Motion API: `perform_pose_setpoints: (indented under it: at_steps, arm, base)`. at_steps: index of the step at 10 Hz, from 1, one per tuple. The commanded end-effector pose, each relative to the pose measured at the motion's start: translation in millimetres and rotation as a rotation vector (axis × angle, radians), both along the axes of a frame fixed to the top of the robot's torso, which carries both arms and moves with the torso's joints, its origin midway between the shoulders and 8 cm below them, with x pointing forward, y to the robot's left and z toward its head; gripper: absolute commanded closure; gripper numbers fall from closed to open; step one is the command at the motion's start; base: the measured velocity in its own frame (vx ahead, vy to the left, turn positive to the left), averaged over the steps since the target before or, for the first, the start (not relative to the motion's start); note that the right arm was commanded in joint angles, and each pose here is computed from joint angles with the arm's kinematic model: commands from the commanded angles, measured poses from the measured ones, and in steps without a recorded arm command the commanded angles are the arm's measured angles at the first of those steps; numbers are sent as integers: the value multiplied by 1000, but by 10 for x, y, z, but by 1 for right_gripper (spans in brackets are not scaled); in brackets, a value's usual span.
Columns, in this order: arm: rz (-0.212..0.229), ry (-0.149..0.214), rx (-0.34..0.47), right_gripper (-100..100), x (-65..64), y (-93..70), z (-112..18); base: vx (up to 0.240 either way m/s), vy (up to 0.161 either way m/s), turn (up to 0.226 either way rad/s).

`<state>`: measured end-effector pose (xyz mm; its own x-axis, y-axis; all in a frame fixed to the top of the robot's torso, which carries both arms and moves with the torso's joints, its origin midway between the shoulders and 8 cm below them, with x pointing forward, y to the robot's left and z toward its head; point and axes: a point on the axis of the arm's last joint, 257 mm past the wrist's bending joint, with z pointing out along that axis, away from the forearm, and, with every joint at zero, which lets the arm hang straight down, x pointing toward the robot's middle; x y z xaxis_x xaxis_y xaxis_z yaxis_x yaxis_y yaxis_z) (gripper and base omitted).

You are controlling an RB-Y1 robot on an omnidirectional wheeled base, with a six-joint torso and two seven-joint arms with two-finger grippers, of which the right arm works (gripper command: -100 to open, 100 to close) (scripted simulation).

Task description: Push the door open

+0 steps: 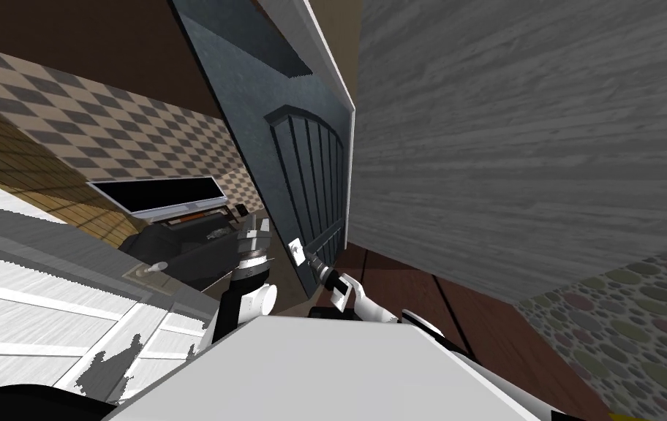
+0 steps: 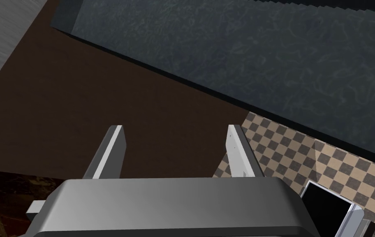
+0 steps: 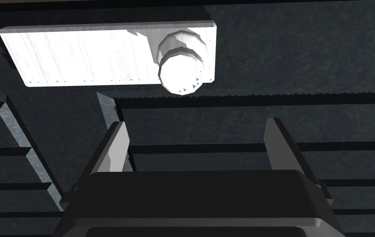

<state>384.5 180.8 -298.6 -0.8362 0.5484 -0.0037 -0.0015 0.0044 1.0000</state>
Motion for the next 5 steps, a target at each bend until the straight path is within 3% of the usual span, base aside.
perform_pose_setpoints:
  at_steps: [1, 5]
  arm:
    - [-6, -2, -3, -100, 30, -13, -7]
    - [-17, -5, 1, -100, 66, 13, 11]
  base:
    - [110, 164, 28]
    - [131, 163, 31]
